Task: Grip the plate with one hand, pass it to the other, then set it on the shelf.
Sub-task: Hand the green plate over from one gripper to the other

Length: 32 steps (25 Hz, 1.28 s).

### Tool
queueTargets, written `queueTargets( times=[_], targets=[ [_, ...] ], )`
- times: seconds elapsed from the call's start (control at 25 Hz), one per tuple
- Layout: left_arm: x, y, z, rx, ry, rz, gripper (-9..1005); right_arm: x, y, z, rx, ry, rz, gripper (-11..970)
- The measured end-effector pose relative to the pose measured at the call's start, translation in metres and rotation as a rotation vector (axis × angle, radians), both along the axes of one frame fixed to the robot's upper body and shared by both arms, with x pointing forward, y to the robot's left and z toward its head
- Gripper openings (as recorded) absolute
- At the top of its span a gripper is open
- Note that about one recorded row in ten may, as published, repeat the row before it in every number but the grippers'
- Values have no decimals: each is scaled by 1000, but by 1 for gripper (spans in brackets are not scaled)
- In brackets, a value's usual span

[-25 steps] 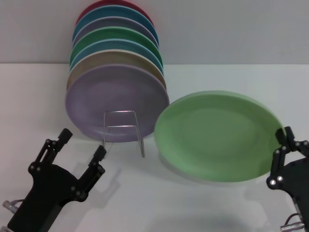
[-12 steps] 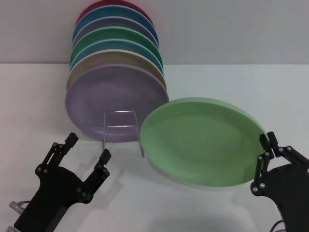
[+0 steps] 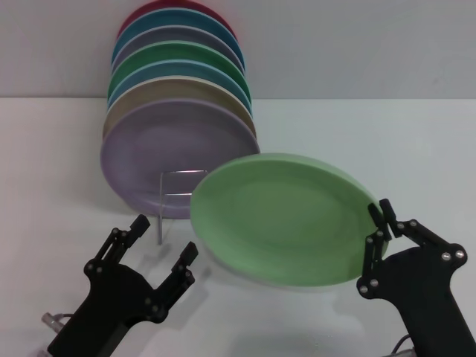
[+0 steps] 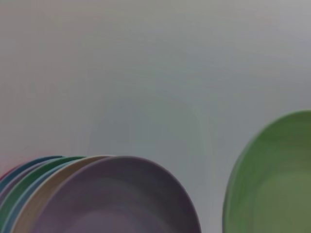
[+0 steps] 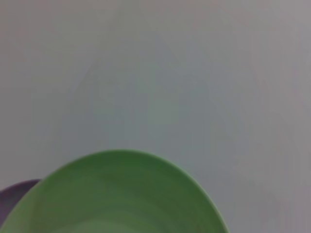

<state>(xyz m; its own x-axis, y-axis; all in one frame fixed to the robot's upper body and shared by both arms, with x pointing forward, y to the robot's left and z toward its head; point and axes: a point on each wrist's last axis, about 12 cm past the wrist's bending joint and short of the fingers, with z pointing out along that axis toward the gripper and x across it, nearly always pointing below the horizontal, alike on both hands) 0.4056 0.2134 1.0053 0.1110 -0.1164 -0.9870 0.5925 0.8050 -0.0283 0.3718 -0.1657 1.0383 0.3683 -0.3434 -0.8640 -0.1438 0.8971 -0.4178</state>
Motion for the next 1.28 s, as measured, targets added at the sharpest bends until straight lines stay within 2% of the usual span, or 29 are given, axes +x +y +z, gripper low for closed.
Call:
queueTargets(
  times=[0.4,1.08,1.28],
  targets=[
    [9,-9,1,-15,28,-15,780,4,4,-1,-22,10,18,20],
    [24,-7,3,-18,41,2,780,4,6,-2,-25,14,32,20],
    [26,-7,3,-13,43,-2,679,5,7,-2,-26,18,38,20]
  ],
)
